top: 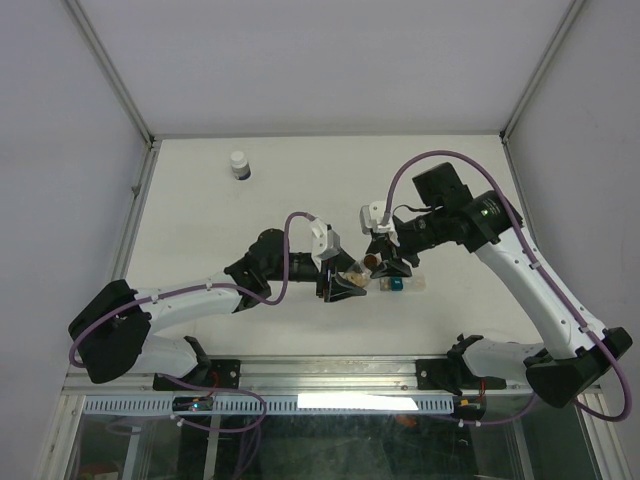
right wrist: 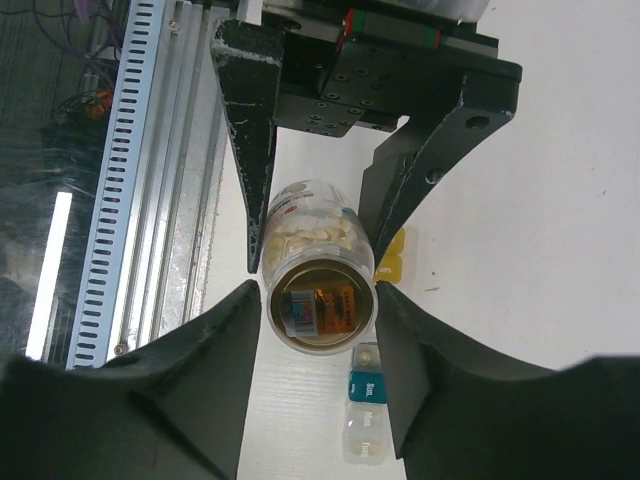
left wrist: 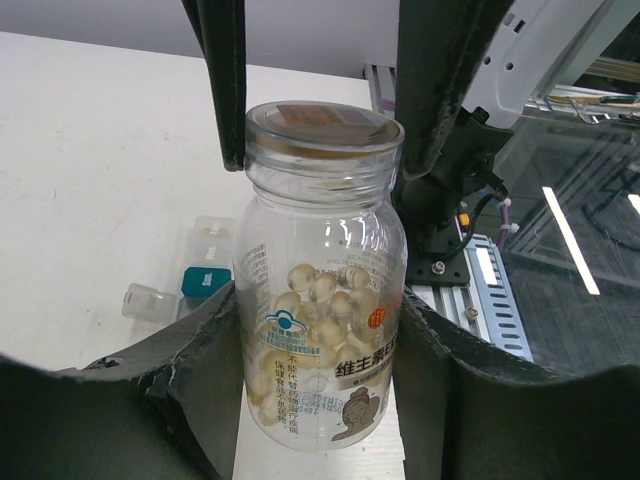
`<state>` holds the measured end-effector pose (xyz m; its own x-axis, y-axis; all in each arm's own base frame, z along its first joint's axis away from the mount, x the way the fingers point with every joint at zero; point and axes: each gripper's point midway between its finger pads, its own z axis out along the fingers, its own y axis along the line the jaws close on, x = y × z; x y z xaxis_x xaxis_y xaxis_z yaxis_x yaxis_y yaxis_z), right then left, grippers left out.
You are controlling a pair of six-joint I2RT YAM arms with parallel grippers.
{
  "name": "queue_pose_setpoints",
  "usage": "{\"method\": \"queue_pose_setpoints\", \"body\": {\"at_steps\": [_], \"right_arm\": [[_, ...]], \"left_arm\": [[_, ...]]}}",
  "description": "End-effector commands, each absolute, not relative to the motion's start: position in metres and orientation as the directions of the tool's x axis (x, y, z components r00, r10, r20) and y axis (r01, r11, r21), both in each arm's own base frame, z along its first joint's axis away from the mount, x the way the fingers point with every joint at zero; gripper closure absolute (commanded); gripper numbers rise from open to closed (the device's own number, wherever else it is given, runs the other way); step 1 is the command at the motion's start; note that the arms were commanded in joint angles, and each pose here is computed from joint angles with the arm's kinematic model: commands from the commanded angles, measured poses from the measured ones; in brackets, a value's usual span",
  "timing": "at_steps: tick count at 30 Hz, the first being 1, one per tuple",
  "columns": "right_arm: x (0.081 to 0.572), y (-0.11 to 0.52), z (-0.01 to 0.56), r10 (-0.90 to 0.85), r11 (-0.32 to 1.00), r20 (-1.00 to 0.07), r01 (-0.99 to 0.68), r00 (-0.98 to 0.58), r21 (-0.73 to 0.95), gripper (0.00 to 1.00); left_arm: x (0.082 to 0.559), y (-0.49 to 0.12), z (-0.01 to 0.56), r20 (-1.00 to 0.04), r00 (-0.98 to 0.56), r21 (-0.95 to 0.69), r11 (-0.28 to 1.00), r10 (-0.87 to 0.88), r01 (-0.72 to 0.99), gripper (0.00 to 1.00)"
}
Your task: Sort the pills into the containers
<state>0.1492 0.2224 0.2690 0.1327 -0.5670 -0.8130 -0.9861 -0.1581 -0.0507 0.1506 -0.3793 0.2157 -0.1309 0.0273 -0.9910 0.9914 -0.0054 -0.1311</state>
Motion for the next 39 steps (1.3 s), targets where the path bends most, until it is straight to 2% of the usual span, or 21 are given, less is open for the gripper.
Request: {"method": "queue_pose_setpoints", "body": {"at_steps": [1, 4, 6, 18, 39], "right_arm": [[0.148, 0.226, 0.281, -0.533, -0.163, -0.830, -0.983, 0.163, -0.088, 0.52], [0.148, 0.226, 0.282, -0.532, -0.161, -0.830, -0.983, 0.166, -0.093, 0.60], [0.148, 0.226, 0.288, -0.525, -0.153, -0.835, -0.983, 0.167, -0.100, 0.62], [0.135, 0.227, 0.325, -0.348, -0.195, -0.933, -0.981, 0.089, -0.020, 0.64], [0.132, 0.224, 0.288, -0.416, -0.205, -0.909, -0.976, 0.023, 0.068, 0.63]], "left_arm": [[0.150, -0.385, 0.246, -0.995, -0.091, -0.089, -0.043, -0.040, 0.995, 1.00], [0.149, -0.385, 0.246, -0.995, -0.092, -0.090, -0.049, -0.040, 0.995, 1.00], [0.148, -0.384, 0.246, -0.995, -0.092, -0.090, -0.052, -0.040, 0.995, 1.00], [0.134, -0.376, 0.254, -0.995, -0.073, -0.065, -0.099, -0.071, 0.993, 1.00], [0.128, -0.374, 0.261, -0.994, -0.065, -0.053, -0.127, -0.093, 0.991, 1.00]]}}
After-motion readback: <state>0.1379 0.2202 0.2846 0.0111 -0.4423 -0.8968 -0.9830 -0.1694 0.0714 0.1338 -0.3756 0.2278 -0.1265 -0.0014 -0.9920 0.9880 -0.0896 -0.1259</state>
